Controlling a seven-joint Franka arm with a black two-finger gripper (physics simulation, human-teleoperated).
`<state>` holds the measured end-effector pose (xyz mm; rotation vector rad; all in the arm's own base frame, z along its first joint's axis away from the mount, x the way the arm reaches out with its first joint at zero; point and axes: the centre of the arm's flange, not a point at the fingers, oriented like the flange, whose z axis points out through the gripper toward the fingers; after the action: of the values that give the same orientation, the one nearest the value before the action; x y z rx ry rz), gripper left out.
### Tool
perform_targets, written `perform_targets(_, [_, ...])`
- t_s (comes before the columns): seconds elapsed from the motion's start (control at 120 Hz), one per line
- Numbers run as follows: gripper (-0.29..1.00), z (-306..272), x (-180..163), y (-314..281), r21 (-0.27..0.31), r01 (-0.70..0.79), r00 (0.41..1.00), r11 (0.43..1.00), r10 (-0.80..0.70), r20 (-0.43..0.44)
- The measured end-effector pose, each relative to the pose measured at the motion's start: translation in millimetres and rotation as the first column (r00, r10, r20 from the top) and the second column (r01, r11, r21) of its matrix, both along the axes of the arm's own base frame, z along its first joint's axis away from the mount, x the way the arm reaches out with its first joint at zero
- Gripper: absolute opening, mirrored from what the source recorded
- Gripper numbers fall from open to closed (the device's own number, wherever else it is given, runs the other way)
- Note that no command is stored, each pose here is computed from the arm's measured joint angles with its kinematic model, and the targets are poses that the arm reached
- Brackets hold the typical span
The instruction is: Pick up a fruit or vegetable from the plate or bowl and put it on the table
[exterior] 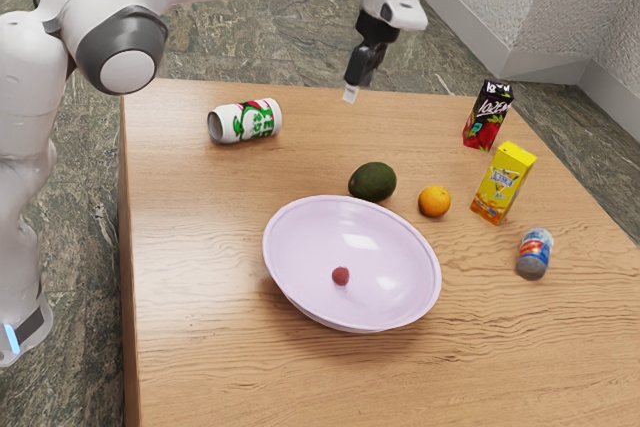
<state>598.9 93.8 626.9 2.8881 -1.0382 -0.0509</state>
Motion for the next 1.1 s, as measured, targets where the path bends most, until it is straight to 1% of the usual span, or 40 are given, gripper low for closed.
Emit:
perform_targets(0.1, [0.70, 4, 5, 1, 0.009, 0.103, 0.993, 0.995, -0.104, 0.049])
perform_targets(0.225, [0.70, 7, 8, 3, 0.023, 0.208, 0.974, 0.978, -0.209, 0.084])
perform_targets(0.275, [0.70, 18, 4, 8, 0.040, 0.231, 0.967, 0.972, -0.234, 0.102])
perform_targets(0.308, [0.70, 69, -11, 12, 0.076, 0.237, 0.953, 0.969, -0.247, 0.179])
perform_targets(0.342, [0.70, 130, -41, 18, 0.108, 0.222, 0.932, 0.969, -0.243, 0.269])
perform_targets(0.367, [0.70, 164, -66, 26, 0.104, 0.194, 0.923, 0.975, -0.217, 0.316])
perform_targets(0.392, [0.70, 182, -86, 32, 0.082, 0.159, 0.926, 0.984, -0.178, 0.332])
perform_targets(0.425, [0.70, 184, -96, 32, 0.051, 0.104, 0.949, 0.993, -0.115, 0.294])
perform_targets(0.458, [0.70, 179, -98, 15, 0.039, 0.072, 0.969, 0.997, -0.079, 0.235])
perform_targets(0.517, [0.70, 161, -93, -30, 0.064, 0.044, 0.992, 0.997, -0.051, 0.118])
perform_targets(0.558, [0.70, 152, -93, -47, 0.087, 0.002, 0.998, 0.996, -0.008, 0.066])
perform_targets(0.608, [0.70, 150, -93, -51, 0.100, -0.070, 0.996, 0.993, 0.065, 0.055])
perform_targets(0.708, [0.70, 157, -90, -41, 0.062, -0.210, 0.972, 0.976, 0.202, 0.121])
perform_targets(0.742, [0.70, 167, -96, -40, 0.034, -0.235, 0.962, 0.971, 0.228, 0.150])
perform_targets(0.775, [0.70, 179, -115, -40, -0.033, -0.224, 0.961, 0.974, 0.226, 0.159])
perform_targets(0.808, [0.70, 176, -135, -40, -0.107, -0.198, 0.969, 0.974, 0.211, 0.131])
perform_targets(0.825, [0.70, 167, -143, -37, -0.136, -0.196, 0.973, 0.971, 0.210, 0.099])
perform_targets(0.85, [0.70, 150, -157, -25, -0.168, -0.221, 0.971, 0.961, 0.232, 0.049])
perform_targets(0.875, [0.70, 133, -173, -17, -0.185, -0.250, 0.966, 0.950, 0.257, 0.014])
perform_targets(0.95, [0.70, 101, -197, -59, -0.161, -0.254, 0.967, 0.954, 0.254, -0.017])
perform_targets(1.0, [0.70, 71, -209, -65, -0.141, -0.290, 0.957, 0.947, 0.284, -0.059])
perform_targets(1.067, [0.70, 44, -209, -59, -0.108, -0.357, 0.933, 0.928, 0.347, -0.097])
perform_targets(1.1, [0.70, 27, -198, -58, -0.071, -0.390, 0.917, 0.918, 0.380, -0.122])
